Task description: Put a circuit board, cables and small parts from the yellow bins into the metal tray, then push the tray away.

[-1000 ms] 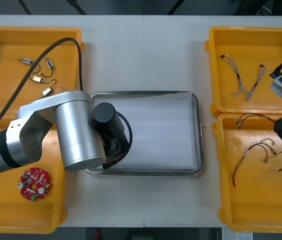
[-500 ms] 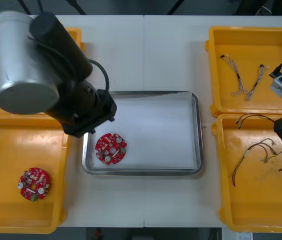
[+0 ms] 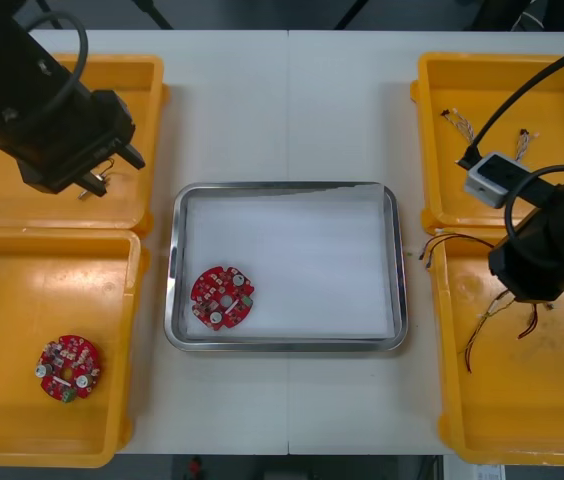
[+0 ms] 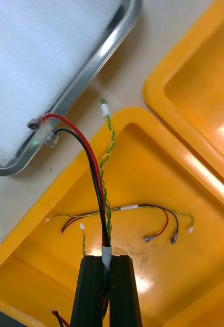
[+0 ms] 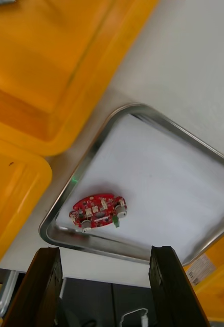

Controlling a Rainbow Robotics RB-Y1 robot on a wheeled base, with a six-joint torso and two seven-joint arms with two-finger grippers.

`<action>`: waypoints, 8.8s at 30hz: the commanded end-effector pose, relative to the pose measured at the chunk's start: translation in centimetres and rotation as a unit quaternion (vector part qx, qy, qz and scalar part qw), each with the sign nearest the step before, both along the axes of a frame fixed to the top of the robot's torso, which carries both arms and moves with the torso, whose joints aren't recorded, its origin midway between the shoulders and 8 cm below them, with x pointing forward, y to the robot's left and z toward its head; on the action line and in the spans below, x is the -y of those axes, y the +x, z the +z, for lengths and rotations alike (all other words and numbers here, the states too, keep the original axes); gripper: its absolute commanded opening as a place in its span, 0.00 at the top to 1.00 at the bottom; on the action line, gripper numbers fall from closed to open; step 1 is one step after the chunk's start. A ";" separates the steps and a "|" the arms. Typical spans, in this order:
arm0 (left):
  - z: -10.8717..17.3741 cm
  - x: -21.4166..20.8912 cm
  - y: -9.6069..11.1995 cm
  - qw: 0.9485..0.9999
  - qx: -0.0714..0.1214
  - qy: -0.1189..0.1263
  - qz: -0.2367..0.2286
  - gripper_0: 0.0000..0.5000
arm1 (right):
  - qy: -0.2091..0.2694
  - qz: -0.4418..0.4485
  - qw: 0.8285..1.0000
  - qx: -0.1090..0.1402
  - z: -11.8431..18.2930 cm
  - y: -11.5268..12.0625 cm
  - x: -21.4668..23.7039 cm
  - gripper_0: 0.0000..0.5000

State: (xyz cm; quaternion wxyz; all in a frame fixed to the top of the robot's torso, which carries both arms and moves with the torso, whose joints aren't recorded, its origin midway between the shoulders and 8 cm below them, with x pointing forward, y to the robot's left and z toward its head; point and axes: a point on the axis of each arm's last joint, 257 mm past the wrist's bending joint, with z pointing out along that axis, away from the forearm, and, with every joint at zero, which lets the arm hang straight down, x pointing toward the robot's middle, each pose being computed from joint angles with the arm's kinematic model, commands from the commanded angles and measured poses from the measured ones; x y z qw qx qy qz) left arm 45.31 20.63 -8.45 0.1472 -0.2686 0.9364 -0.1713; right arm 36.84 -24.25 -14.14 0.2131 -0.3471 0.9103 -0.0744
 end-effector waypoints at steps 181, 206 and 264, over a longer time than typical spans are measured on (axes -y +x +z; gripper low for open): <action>4.1 -8.3 9.8 0.976 0.045 0.111 0.180 1.00 | 0.244 -0.537 0.800 0.109 -2.4 26.8 13.5 0.00; -3.8 2.8 7.5 0.979 0.066 0.085 0.174 1.00 | 0.244 -0.546 0.797 0.083 -4.8 25.9 13.3 1.00; -14.8 10.8 5.8 0.981 0.096 0.106 0.128 0.36 | 0.021 -0.209 0.976 0.056 8.8 16.6 6.9 1.00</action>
